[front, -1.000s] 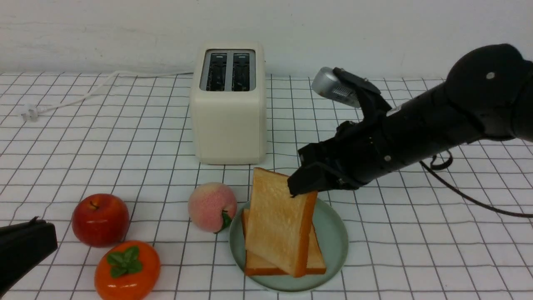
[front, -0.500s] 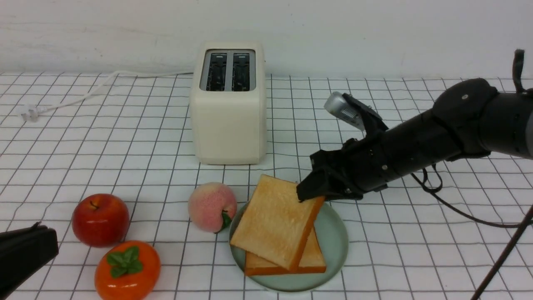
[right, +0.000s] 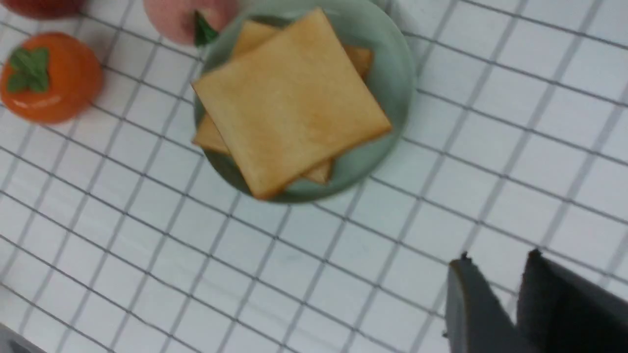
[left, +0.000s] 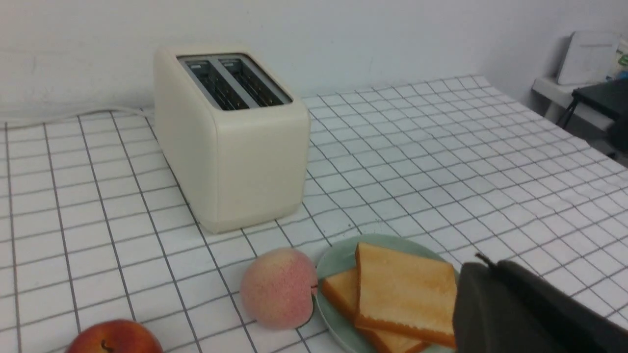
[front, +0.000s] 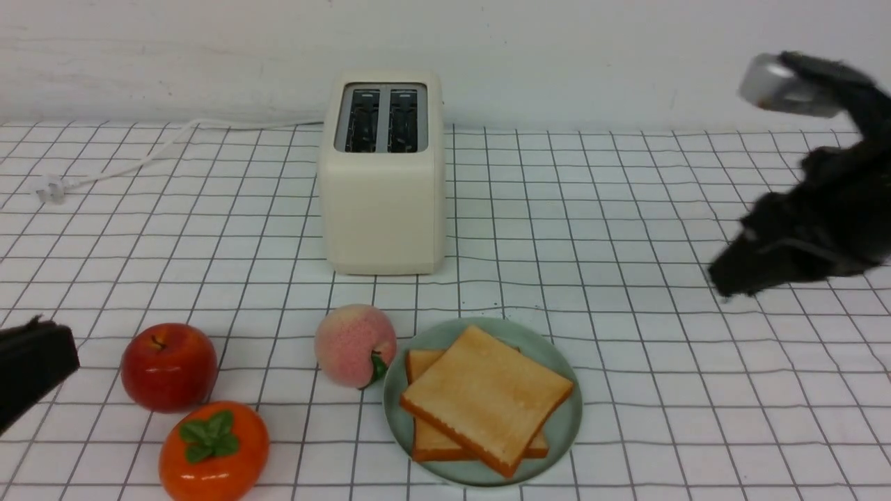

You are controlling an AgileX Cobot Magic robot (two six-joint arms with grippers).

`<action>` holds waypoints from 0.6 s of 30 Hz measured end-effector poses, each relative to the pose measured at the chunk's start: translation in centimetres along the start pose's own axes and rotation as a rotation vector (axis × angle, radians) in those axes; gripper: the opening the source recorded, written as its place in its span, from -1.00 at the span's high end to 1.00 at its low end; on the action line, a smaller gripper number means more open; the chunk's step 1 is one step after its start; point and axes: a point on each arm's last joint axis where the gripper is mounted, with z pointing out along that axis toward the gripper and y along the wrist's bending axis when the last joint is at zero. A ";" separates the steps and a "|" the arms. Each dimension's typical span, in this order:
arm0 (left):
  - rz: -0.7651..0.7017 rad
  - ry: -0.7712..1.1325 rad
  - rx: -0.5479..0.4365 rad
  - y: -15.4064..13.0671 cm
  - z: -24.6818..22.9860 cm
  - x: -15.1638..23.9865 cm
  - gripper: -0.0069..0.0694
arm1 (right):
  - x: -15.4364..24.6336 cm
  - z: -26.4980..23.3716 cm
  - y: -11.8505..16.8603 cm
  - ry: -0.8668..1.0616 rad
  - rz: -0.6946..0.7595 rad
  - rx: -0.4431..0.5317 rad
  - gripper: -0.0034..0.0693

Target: Take toasted bread from bread machine on white checkered table place on plate.

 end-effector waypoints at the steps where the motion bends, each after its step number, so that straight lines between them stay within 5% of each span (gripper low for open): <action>1: -0.002 -0.008 0.001 0.0 -0.2 0.0 0.85 | 0.8 -1.8 0.5 -0.022 -0.012 0.033 0.62; 5: -0.044 -0.066 0.007 -0.1 -1.5 1.0 0.85 | 5.3 -7.3 2.1 -0.139 -0.025 0.150 0.94; 12: -0.097 -0.145 0.001 0.7 -2.6 6.3 0.85 | 15.1 -10.1 3.7 -0.276 -0.005 0.208 0.93; 18: -0.114 -0.217 -0.041 1.9 -1.4 9.5 0.85 | 18.6 -7.6 2.8 -0.418 0.072 0.211 0.92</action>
